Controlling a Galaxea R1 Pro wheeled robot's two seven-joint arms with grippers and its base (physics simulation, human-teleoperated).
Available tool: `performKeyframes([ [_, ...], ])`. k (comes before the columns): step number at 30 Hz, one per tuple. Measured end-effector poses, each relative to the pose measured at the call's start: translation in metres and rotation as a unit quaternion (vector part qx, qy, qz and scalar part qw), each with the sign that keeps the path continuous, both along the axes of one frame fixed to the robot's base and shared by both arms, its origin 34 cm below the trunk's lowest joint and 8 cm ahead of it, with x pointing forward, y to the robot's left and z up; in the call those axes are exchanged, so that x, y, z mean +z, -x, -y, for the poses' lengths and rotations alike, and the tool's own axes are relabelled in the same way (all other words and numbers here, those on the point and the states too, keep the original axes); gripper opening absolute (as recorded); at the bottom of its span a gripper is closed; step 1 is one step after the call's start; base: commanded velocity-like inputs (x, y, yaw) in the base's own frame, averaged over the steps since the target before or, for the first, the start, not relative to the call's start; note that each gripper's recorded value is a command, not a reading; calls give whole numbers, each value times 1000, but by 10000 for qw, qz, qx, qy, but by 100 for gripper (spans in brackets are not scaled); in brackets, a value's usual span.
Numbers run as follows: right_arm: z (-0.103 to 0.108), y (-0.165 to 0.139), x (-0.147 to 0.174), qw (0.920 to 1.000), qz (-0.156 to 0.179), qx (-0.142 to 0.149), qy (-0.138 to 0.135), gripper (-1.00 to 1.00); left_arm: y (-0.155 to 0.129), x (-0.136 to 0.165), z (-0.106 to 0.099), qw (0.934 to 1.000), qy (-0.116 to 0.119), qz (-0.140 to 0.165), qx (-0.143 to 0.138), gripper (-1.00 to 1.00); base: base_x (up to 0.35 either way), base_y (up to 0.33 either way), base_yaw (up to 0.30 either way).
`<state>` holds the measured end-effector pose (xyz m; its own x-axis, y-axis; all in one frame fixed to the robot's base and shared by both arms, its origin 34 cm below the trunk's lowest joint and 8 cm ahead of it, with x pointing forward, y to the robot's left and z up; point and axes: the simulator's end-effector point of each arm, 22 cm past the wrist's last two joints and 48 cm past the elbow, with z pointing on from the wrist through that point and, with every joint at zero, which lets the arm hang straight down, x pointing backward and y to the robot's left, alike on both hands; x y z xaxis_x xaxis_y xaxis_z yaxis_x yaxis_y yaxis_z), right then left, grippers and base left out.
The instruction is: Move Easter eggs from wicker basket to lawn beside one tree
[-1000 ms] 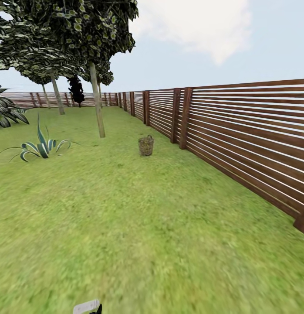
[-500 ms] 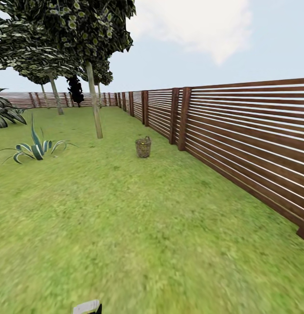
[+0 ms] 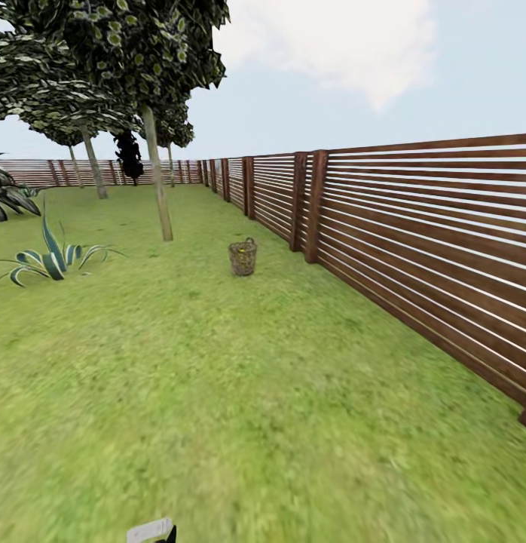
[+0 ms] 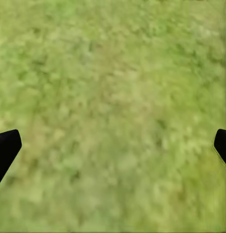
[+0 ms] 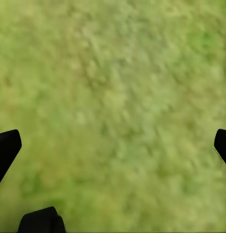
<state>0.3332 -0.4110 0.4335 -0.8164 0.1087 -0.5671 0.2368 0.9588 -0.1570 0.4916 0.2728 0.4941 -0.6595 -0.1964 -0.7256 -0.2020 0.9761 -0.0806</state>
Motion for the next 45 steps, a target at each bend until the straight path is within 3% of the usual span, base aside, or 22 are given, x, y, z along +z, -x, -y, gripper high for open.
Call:
performKeyframes([
  [25, -6, 4, -3, 10000, -49, 22, -40, 100, 0, 0, 0, 10000, 0, -1, 0, 100, 260, -172, 0],
  [33, -6, 2, -2, 10000, -31, 26, -36, 100, 0, 1, -1, 10000, -9, 12, 4, 100, 5, 8, 0],
  [45, -7, 2, -2, 10000, -27, 28, -43, 100, 0, 1, -2, 10000, -10, 16, 5, 100, 175, 223, 0],
])
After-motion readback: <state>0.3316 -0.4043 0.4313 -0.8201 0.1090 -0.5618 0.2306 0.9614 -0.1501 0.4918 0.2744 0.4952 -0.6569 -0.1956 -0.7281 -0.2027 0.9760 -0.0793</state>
